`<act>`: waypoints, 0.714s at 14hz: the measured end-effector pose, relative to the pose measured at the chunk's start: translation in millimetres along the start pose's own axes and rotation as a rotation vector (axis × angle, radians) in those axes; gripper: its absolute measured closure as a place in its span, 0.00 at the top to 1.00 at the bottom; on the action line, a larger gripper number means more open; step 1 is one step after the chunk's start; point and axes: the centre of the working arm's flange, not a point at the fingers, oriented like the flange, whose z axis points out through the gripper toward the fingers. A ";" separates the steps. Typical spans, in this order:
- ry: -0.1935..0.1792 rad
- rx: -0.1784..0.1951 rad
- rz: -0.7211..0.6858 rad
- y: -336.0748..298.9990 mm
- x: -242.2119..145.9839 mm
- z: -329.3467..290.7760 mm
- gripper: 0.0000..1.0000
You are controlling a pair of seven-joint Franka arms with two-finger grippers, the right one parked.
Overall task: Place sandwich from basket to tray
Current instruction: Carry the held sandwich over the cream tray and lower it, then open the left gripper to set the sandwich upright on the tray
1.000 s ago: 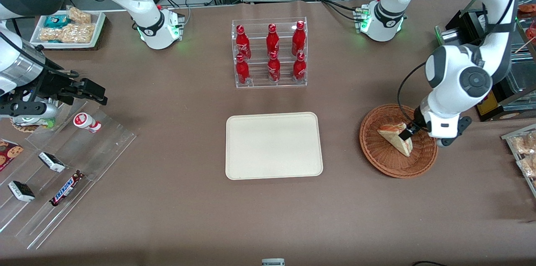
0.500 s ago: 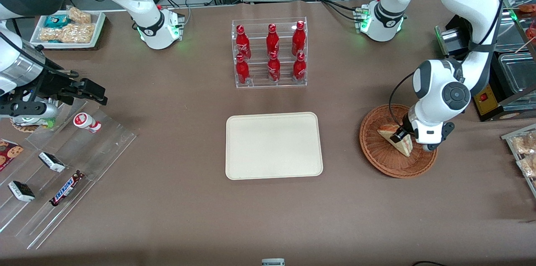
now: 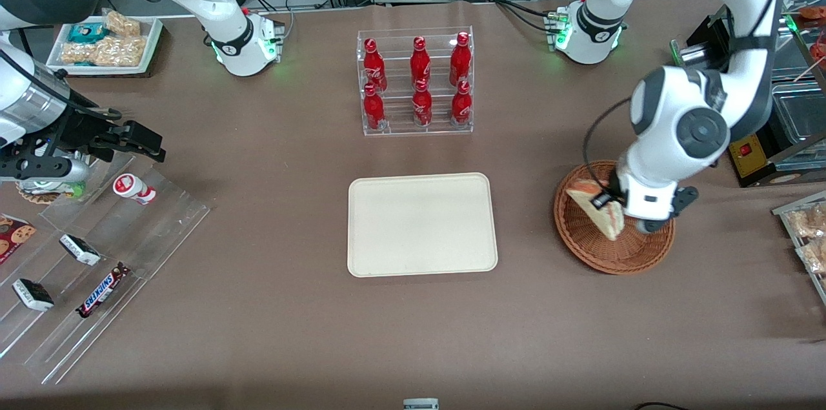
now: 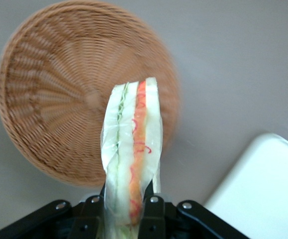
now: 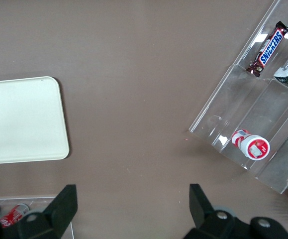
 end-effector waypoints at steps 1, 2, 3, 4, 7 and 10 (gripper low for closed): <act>0.025 0.007 0.073 30.0 -27.5 -11.3 0.17; 0.055 0.024 0.148 59.4 -57.4 -11.3 0.15; 0.070 0.040 0.210 87.9 -86.3 -3.5 0.15; 0.077 0.050 0.264 114.2 -109.5 9.5 0.15; 0.103 0.021 0.390 188.6 -152.9 57.9 0.15; 0.144 -0.024 0.487 242.5 -190.1 112.8 0.15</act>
